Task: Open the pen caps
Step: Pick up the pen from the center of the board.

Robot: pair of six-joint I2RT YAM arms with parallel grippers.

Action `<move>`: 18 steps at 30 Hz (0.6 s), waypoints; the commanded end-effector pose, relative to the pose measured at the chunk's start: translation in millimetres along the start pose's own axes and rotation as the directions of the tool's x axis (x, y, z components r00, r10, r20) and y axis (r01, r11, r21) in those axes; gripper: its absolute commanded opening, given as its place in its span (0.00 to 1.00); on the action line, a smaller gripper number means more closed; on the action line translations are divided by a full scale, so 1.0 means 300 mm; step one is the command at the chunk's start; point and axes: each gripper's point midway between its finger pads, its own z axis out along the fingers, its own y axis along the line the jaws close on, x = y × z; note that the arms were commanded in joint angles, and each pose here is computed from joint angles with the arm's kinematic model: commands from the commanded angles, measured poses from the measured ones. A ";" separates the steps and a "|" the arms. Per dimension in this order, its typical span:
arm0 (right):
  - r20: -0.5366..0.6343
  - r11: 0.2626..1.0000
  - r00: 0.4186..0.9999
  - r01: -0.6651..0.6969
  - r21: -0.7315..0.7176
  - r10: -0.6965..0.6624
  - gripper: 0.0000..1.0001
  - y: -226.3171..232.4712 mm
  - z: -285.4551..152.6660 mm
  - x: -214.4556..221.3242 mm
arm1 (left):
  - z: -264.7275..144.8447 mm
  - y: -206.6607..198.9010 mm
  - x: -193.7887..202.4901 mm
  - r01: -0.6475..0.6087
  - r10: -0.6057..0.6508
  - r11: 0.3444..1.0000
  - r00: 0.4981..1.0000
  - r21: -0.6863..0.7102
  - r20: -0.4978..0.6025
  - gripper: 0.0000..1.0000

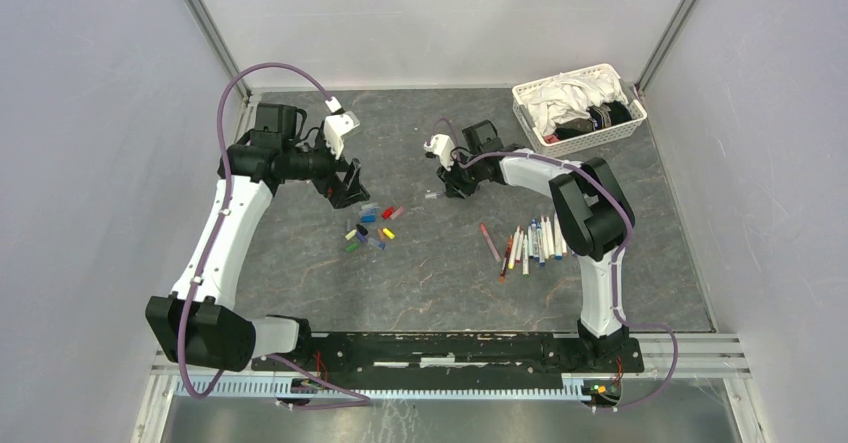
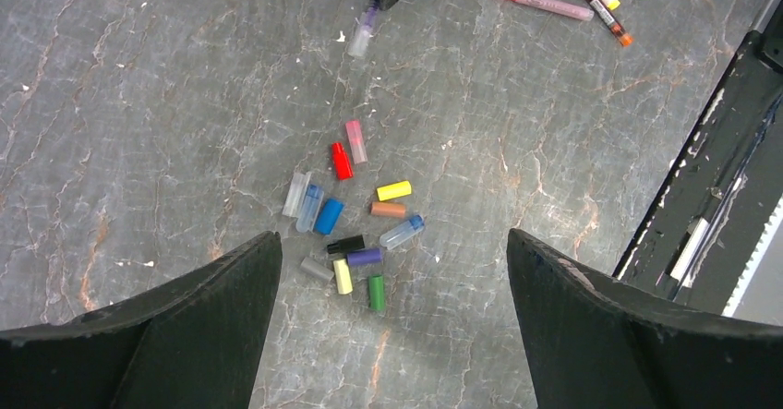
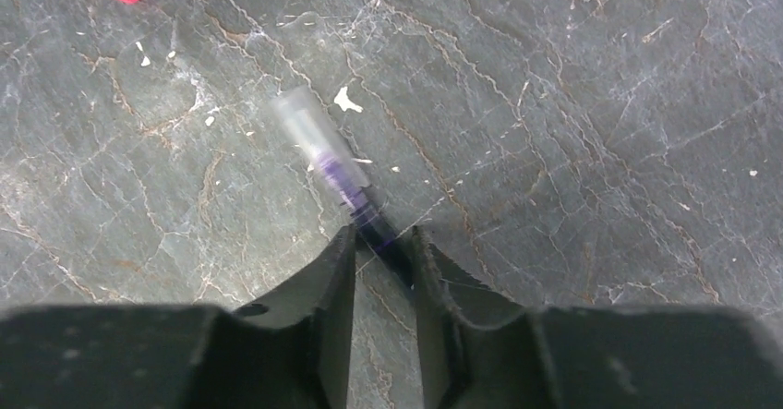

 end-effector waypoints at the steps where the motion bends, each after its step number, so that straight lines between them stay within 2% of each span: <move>1: -0.045 0.997 0.999 -0.014 0.078 0.017 0.28 -0.041 -0.009 0.058 | -0.021 -0.002 -0.046 -0.036 0.035 0.999 0.999 0.006 0.038 0.96; 8: -0.013 0.996 0.997 -0.075 0.049 0.076 0.00 0.009 -0.003 0.077 | -0.013 -0.011 -0.047 -0.028 0.027 0.999 0.999 0.029 0.045 0.96; 13: 0.131 0.994 0.985 -0.111 -0.022 0.113 0.00 0.062 -0.032 -0.026 | 0.013 -0.032 -0.009 -0.029 0.026 0.997 0.999 0.078 0.038 0.96; 18: 0.340 0.979 0.927 -0.101 -0.175 0.156 0.00 0.182 -0.143 -0.227 | 0.068 -0.063 0.091 -0.062 0.061 0.985 0.998 0.158 0.011 0.93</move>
